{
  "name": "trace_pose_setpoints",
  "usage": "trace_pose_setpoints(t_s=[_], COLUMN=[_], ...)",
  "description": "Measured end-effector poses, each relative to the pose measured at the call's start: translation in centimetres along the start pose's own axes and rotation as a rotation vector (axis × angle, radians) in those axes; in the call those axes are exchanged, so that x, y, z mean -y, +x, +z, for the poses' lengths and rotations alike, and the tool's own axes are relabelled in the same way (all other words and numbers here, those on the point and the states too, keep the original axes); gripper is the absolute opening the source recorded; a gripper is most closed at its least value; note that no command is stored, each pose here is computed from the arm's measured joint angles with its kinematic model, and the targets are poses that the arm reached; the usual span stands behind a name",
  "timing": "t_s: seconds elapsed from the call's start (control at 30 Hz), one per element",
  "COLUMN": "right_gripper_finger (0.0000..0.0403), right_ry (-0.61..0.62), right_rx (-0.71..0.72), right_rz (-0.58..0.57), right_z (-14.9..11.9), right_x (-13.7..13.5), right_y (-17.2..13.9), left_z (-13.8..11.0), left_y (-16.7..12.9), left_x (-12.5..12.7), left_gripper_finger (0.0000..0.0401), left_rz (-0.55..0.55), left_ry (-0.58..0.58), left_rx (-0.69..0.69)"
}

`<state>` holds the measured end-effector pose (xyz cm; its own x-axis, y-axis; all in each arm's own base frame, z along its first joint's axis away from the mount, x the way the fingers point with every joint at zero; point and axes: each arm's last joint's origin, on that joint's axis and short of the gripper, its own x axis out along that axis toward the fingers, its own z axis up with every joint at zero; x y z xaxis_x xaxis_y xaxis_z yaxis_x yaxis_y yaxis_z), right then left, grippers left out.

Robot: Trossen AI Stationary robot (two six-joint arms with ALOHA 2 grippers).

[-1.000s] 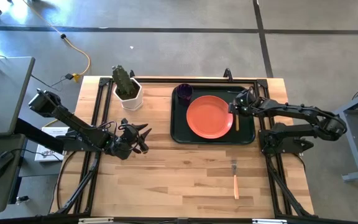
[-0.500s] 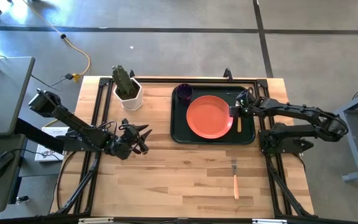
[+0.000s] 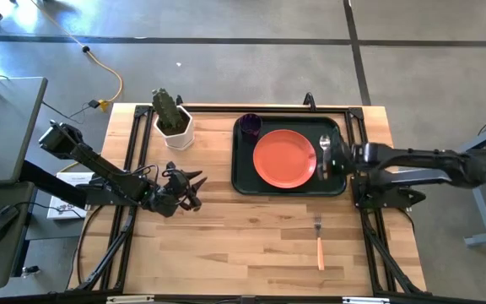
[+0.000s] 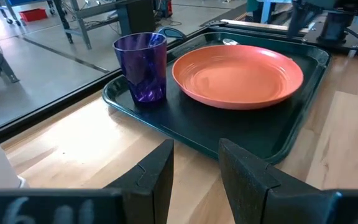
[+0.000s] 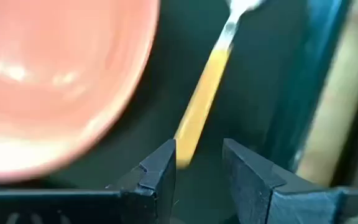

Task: Pick and place plate/cup/fork/spoon on tray
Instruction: Put the orange fork on the black tray to the right of the yellow spoon

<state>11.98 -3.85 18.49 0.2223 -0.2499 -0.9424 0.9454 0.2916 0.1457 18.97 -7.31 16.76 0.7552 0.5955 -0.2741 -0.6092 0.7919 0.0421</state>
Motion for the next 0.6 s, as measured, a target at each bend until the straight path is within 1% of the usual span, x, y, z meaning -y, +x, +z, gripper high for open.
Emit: trace_pose_setpoints(t_s=[0.1, 0.23, 0.47, 0.6], right_gripper_finger=[0.0124, 0.0124, 0.0124, 0.0115], right_ry=[-0.023, -0.043, -0.11, -0.148], right_rx=[-0.016, 0.038, 0.038, 0.041], right_rz=[0.038, 0.129, 0.418, 0.541], right_z=[-1.9, -3.5, -5.5, -6.2], right_x=[-0.8, -2.2, -4.9, -6.2], right_y=[-0.2, -1.0, -2.5, -3.0], left_z=[0.0, 0.0, 0.0, 0.1], left_y=[0.0, 0.0, 0.0, 0.2], left_x=[0.0, 0.0, -0.1, -0.2], left_gripper_finger=[0.0115, 0.0115, 0.0115, 0.0115], left_rz=[-0.01, -0.012, 0.022, 0.042], left_ry=[-0.005, -0.01, 0.007, 0.03], left_rx=[-0.005, -0.007, 0.012, 0.017])
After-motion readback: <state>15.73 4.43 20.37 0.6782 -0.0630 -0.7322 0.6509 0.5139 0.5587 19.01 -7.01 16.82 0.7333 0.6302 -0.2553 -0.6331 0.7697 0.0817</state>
